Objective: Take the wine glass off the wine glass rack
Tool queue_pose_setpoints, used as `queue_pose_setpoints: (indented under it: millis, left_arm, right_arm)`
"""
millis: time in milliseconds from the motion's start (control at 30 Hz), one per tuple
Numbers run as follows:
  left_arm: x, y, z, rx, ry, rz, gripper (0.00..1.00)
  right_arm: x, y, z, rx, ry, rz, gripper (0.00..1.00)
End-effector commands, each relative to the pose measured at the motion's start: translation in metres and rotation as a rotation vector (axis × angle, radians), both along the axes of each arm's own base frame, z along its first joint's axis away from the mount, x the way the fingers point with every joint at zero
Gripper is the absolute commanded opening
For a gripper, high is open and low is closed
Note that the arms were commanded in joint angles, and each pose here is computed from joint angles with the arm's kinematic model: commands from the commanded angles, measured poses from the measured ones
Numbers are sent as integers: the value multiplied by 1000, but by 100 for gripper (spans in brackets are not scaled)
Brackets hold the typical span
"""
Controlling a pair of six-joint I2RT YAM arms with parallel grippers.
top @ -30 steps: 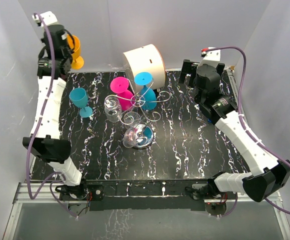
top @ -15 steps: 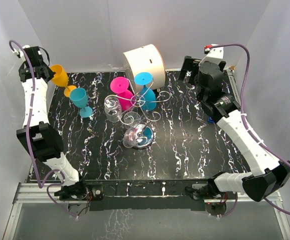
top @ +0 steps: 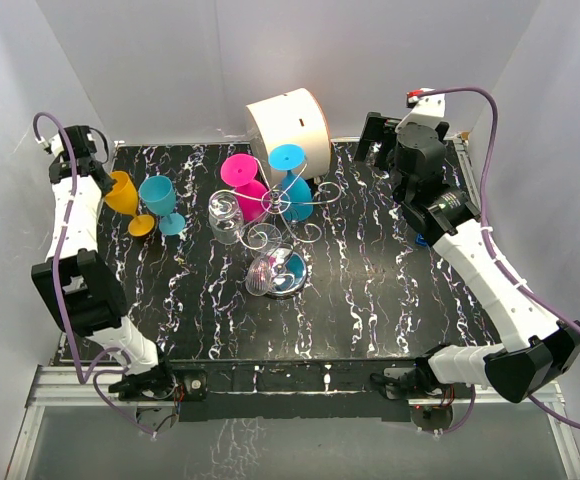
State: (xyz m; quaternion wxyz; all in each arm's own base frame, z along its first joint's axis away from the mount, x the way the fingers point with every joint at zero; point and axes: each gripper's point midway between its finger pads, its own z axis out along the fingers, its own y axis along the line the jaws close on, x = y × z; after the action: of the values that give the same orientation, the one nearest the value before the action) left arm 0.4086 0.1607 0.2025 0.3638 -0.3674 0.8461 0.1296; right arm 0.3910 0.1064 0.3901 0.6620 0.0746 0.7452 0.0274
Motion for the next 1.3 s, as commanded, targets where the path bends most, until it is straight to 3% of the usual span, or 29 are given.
queue_pose_setpoints:
  millis: [0, 400, 1000, 1133, 1267]
  left_arm:
    - [-7, -3, 22, -3, -89, 10, 0]
    - [8, 5, 20, 51, -189, 5, 0]
    - [2, 7, -13, 52, -109, 8, 5]
    - [-2, 8, -6, 62, -112, 18, 18]
    - [-9, 12, 11, 94, -120, 32, 43]
  right_arm:
    - [-3, -2, 23, 34, -66, 6, 98]
    - [-7, -1, 26, 38, -74, 21, 98]
    - [-5, 5, 20, 40, -59, 47, 98]
    - [-9, 4, 25, 43, -65, 51, 98]
    - [-12, 6, 32, 63, -76, 68, 98]
